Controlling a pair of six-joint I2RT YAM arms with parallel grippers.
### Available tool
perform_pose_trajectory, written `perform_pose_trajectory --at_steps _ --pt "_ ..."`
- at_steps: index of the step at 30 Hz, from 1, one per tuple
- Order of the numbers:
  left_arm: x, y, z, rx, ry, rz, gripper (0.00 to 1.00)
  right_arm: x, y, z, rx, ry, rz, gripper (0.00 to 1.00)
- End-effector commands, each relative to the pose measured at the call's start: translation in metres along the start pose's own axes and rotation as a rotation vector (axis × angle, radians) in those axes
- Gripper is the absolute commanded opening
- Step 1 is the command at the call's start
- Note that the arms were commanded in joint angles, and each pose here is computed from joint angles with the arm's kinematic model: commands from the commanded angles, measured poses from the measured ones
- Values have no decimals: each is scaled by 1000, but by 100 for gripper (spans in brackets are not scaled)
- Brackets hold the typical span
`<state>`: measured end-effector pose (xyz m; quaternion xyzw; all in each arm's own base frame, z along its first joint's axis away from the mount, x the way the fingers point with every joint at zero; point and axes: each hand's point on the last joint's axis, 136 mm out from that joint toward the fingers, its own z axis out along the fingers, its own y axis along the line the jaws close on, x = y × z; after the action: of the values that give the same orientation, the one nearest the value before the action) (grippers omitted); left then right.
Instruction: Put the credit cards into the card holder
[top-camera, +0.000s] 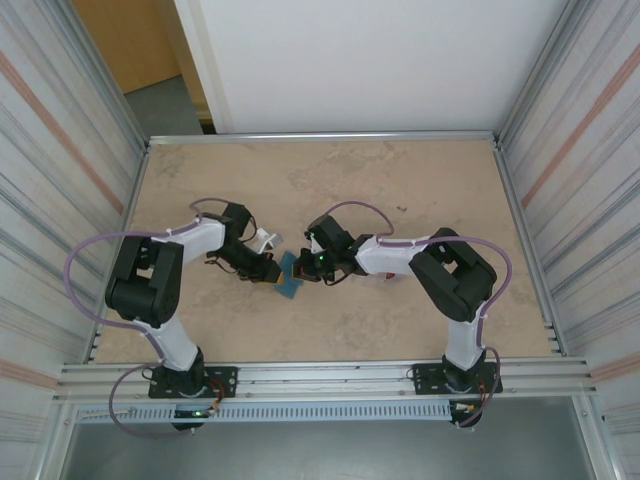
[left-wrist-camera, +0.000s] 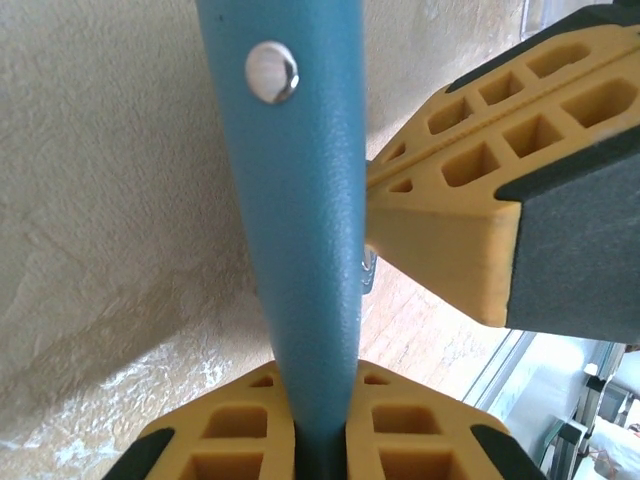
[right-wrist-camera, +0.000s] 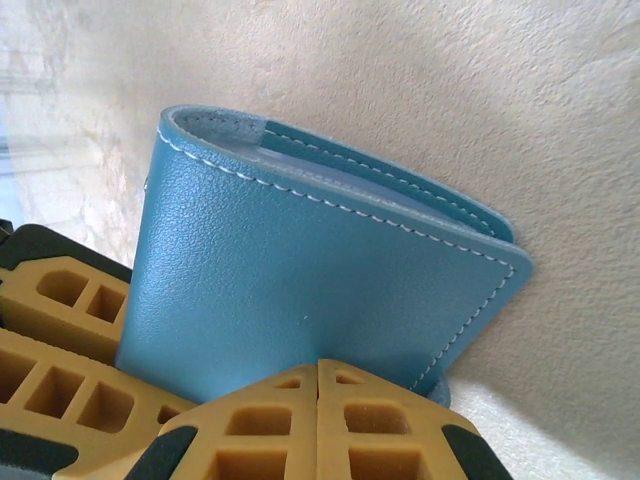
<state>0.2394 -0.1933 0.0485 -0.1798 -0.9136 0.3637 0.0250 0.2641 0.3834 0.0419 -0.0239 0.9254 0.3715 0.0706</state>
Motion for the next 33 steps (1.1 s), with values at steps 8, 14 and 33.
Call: perform_pose_trajectory --at_steps 8,14,33 --pt "19 -13 10 98 -39 -38 0 -1 -22 3 55 -46 29 0" --pt "15 -14 9 114 -42 -64 0 -4 -10 -7 30 -67 17 0" --pt "15 -10 11 106 -33 -85 0 16 -13 -39 101 -44 -33 2"
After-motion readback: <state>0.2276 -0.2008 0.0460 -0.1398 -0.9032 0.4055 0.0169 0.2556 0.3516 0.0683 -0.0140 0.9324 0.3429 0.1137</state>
